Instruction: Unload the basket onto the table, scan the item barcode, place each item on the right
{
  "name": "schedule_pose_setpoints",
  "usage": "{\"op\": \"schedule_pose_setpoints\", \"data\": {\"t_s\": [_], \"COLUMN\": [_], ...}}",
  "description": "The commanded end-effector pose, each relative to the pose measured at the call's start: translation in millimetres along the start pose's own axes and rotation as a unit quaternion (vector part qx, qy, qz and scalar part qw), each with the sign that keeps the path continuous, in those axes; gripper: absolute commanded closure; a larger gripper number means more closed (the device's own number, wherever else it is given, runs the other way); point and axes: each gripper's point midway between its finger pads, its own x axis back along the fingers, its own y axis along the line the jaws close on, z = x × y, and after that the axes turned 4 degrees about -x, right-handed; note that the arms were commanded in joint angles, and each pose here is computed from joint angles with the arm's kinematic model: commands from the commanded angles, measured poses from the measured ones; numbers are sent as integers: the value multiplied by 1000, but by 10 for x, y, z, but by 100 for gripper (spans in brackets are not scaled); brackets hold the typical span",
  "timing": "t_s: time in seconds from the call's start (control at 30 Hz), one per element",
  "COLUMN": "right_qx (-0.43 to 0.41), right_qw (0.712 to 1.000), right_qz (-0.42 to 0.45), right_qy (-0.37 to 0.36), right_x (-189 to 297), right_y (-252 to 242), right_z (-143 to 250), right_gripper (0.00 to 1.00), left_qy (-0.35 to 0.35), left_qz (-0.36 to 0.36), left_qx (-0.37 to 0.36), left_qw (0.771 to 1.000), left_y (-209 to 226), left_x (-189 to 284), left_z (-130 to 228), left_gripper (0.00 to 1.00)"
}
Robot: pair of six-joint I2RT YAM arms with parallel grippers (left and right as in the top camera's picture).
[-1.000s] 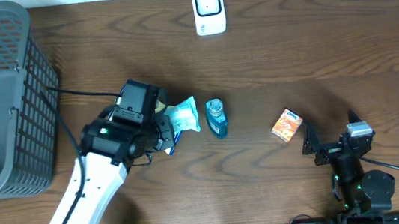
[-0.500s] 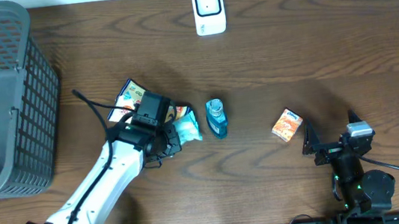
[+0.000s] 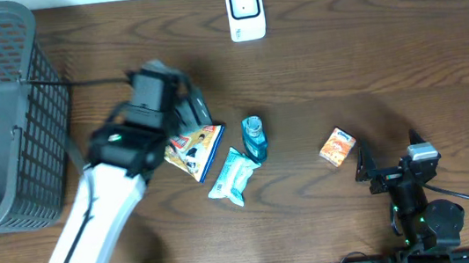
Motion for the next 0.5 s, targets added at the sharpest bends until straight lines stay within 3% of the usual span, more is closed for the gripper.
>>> {"op": "schedule_pose_setpoints", "data": {"t_s": [0.0,0.1,0.27,0.37,0.47], "right_qx": [-5,-5,-5,-5,-5], "right_qw": [1000,1000,1000,1000,1000], "right_qz": [1,1,1,1,1], "right_qy": [1,1,1,1,1], "right_x": [0,0,0,0,0], "right_y": [2,2,2,2,2], "right_z": [12,12,12,12,12], "right_gripper": [1,1,1,1,1], "left_qy": [-149,-267,-445,-505,-516], "left_qz": [-89,-101,-45,-42,-88], "left_qx": [23,79,158,126,40], "left_qw": [985,955,880,853,851], "left_y": [369,524,602,576,586], "left_x": [576,1098,1985,2375,2594], "left_z": [-730,-1277,-1983,-2162,-2155], "left_gripper": [2,2,2,2,2]}}
